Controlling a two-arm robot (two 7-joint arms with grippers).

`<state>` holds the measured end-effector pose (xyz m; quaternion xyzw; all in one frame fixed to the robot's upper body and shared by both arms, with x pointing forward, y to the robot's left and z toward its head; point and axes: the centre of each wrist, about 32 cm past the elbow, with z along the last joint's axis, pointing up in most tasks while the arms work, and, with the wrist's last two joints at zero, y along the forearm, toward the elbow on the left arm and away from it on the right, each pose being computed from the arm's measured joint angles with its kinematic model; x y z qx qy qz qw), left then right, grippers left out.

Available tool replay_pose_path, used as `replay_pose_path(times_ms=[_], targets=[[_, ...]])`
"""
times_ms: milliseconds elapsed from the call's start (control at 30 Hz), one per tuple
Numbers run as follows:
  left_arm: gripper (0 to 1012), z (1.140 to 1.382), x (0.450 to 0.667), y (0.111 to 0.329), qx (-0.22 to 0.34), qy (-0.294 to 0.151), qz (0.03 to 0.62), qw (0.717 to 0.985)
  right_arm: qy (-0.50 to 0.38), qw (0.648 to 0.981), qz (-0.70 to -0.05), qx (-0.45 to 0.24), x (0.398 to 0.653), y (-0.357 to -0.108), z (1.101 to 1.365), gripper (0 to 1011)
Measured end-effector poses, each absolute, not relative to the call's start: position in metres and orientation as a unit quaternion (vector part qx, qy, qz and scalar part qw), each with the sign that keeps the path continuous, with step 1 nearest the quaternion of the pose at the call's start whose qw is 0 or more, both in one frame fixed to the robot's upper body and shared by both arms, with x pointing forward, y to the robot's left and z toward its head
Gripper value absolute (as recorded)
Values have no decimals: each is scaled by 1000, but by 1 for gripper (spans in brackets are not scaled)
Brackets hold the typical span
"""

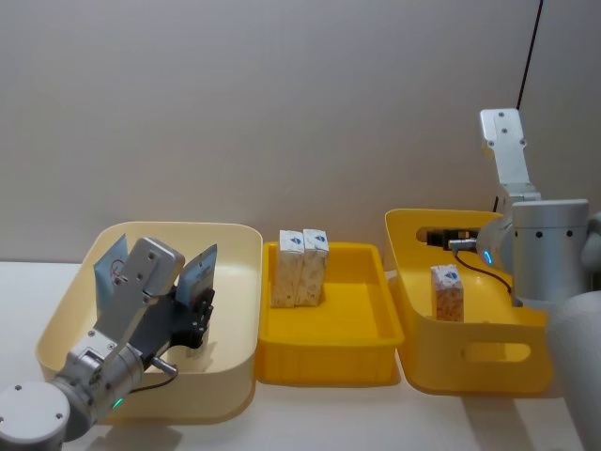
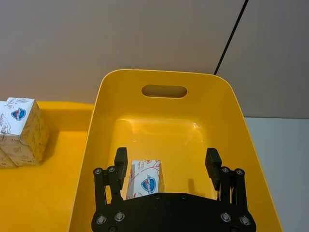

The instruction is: Bimanual collaborative sorting of washing and personal care products

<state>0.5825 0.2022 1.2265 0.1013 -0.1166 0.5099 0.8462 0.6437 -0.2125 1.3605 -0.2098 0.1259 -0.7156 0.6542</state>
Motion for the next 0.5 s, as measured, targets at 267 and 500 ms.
replay_pose_path(times_ms=[267,500], targets=[[266,1226,582,202,101,-117,510,846,126,654,-716,-210,644,-212,1360,1001],[264,1226,582,202,101,-117,510,846,126,654,-716,-210,644,-212,1360,1001]])
